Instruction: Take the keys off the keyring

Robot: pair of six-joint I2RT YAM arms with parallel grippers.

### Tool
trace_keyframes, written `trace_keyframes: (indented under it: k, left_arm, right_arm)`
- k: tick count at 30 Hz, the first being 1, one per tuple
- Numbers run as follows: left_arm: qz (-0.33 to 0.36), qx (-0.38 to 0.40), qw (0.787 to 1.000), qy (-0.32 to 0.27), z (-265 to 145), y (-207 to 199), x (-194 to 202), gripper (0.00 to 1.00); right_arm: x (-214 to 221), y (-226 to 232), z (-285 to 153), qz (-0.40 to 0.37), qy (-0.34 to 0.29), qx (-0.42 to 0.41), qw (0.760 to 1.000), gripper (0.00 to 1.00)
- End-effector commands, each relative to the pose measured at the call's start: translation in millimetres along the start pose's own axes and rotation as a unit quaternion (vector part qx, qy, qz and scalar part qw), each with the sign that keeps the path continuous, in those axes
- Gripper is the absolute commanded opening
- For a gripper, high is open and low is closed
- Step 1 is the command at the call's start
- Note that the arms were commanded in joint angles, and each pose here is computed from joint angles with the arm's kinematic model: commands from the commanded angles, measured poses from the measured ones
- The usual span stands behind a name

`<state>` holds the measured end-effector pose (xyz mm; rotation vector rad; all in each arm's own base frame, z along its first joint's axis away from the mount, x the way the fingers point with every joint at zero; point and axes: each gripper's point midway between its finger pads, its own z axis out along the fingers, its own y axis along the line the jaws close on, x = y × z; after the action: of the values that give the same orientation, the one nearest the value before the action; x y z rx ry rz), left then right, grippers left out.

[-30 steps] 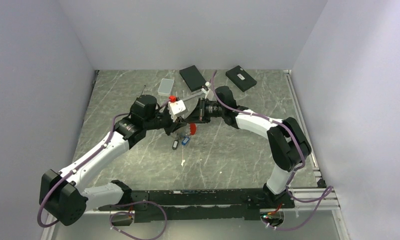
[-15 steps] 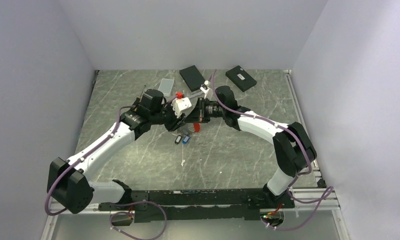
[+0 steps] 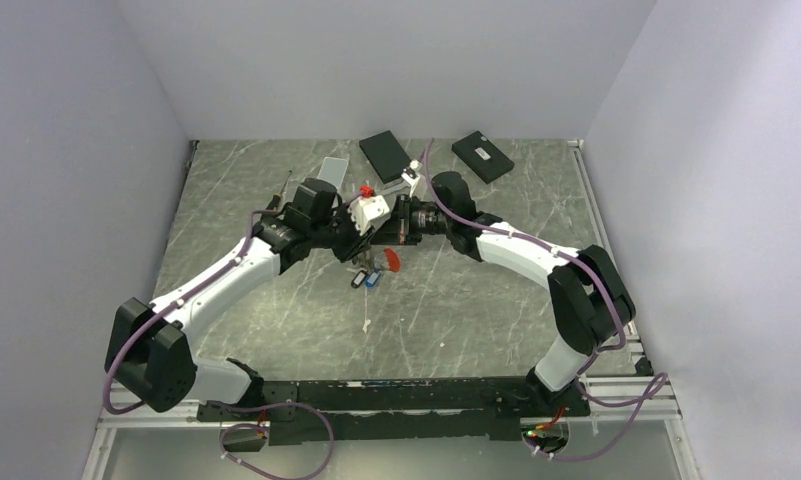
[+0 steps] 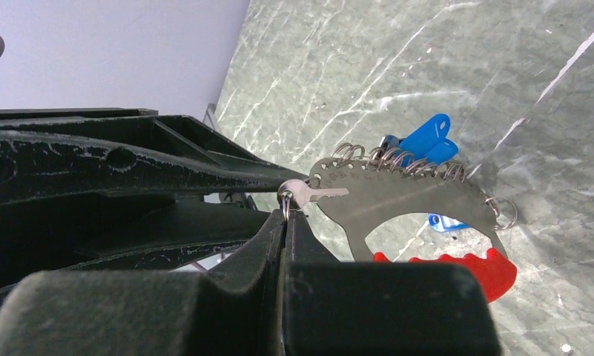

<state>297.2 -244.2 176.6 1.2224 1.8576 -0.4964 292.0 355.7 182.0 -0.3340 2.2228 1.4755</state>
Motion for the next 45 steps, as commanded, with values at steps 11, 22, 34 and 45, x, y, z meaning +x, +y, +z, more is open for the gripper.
trace_keyframes:
  k: [11,22,34,45]
  left_arm:
    - [0.018,-0.007,0.999,-0.039,-10,5,-28,0.0]
    - [0.043,0.0,0.991,-0.127,-22,-6,-54,0.0]
    - [0.039,0.007,0.989,-0.146,-18,-12,-49,0.0]
    - [-0.023,0.008,0.993,-0.114,-40,7,-22,0.0]
  right_arm:
    - [-16,12,-6,-0.026,-0.021,-0.004,0.999,0.0]
    - [-8,0,5,-0.005,-0.002,-0.008,1.0,0.0]
    - [0,3,13,0.008,0.017,-0.029,0.999,0.0]
    - [-15,7,1,-0.013,-0.008,-0.025,1.0,0.0]
